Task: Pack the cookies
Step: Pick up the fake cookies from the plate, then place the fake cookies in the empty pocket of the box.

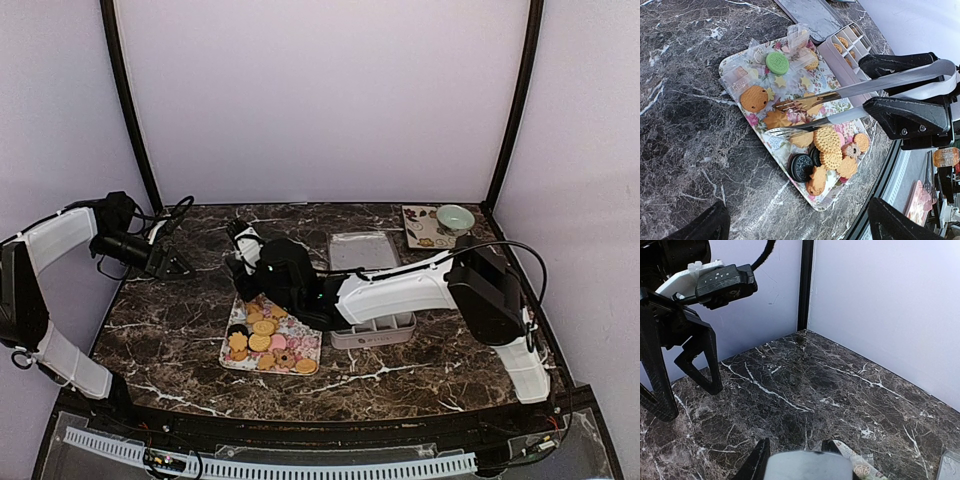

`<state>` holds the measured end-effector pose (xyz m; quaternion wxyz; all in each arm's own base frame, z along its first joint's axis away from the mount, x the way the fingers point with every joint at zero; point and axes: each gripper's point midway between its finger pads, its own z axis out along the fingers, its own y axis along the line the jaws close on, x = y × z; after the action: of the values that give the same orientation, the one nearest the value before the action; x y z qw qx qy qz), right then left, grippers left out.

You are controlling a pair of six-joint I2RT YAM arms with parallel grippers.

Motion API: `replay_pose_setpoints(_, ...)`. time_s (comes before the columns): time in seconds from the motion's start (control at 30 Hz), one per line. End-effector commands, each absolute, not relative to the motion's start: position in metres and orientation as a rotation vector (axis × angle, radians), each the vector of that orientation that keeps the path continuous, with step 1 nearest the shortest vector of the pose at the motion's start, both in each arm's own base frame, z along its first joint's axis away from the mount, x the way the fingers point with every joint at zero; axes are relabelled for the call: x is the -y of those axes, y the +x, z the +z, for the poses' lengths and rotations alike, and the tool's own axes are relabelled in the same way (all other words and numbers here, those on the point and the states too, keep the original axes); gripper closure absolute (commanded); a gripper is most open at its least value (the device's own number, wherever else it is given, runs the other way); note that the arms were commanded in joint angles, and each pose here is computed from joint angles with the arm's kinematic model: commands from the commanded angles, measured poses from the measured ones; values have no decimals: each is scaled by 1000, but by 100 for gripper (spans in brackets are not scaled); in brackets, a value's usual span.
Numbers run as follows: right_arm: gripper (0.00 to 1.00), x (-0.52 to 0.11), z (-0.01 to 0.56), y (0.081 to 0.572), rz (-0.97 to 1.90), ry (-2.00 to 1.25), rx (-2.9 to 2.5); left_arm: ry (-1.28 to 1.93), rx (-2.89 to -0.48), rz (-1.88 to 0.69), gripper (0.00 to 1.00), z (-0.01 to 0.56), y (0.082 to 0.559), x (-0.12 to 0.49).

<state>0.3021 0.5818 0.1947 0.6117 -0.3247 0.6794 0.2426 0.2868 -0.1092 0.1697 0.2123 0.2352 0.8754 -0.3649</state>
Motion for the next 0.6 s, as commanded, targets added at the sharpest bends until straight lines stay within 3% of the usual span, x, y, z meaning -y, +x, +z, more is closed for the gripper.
replay_pose_setpoints(0.0,75,-582,264,304,619,-677,-1467,660,-2403,-1014,1,181,284,109)
replay_pose_setpoints(0.3,75,-550,330,308,627,-596,-1379,658,-2403,-1021,1,180,284,110)
replay_pose_setpoints(0.57,75,-454,334,324,469,-475,-1427,656,-2402,-1017,1,181,285,110)
